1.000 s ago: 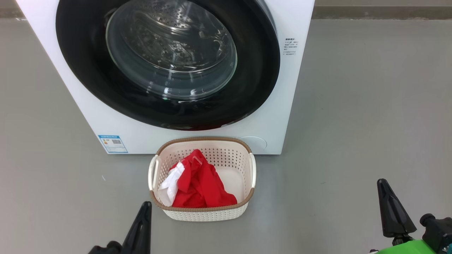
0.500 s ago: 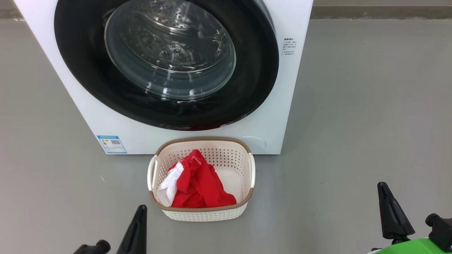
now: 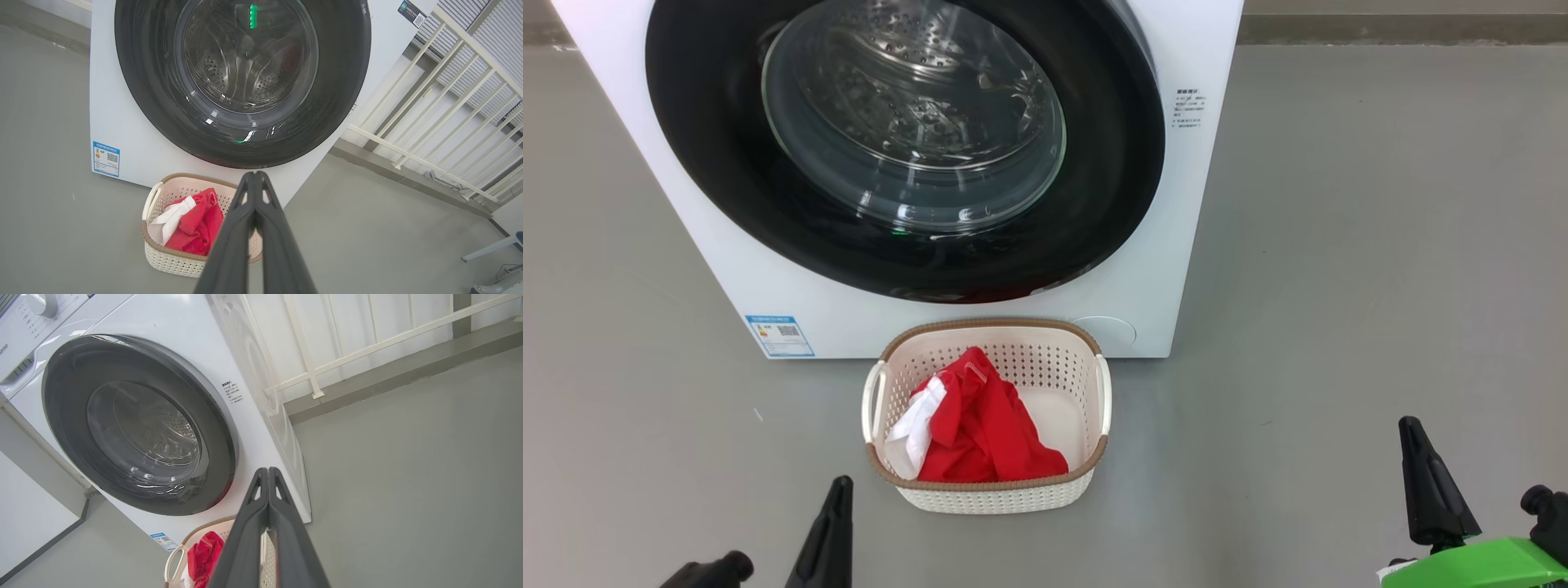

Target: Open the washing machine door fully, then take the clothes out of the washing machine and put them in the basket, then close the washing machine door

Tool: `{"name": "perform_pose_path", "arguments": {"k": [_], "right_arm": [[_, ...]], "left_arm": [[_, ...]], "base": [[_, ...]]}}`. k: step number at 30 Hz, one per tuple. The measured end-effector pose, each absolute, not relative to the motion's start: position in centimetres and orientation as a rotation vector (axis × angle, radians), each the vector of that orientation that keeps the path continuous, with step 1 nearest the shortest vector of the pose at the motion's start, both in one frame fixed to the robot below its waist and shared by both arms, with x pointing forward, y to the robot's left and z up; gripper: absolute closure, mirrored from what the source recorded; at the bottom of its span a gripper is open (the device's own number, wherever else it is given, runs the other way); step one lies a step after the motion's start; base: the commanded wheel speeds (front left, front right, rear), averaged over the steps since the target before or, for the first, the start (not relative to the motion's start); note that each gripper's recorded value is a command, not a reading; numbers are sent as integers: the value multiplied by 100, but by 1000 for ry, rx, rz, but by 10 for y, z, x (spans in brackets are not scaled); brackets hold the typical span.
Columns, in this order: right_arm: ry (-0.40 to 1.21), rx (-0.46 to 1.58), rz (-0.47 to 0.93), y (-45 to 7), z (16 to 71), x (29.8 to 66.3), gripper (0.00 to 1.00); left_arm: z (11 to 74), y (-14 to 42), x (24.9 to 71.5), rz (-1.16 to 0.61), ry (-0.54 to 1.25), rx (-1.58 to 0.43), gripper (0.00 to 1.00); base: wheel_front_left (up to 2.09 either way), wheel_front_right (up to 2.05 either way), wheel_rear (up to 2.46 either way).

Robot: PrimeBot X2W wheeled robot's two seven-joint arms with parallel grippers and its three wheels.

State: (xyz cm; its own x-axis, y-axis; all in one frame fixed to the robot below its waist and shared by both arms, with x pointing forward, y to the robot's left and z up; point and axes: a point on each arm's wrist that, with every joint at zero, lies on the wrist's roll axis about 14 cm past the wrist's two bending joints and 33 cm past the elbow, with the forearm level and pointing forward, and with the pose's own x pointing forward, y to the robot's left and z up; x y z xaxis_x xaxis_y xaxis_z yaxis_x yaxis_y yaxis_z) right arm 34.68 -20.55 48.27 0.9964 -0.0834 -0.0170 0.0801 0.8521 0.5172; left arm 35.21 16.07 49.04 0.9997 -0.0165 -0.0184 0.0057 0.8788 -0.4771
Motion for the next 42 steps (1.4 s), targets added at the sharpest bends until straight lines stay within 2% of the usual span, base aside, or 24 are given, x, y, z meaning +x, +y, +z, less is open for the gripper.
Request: {"name": "perform_pose_path", "arguments": {"k": [42], "right_arm": [[29, 1031, -122, -209, 476, 359, 100]], "left_arm": [[479, 173, 364, 39, 99, -998, 100]], "base": [[0, 0, 0]]}}
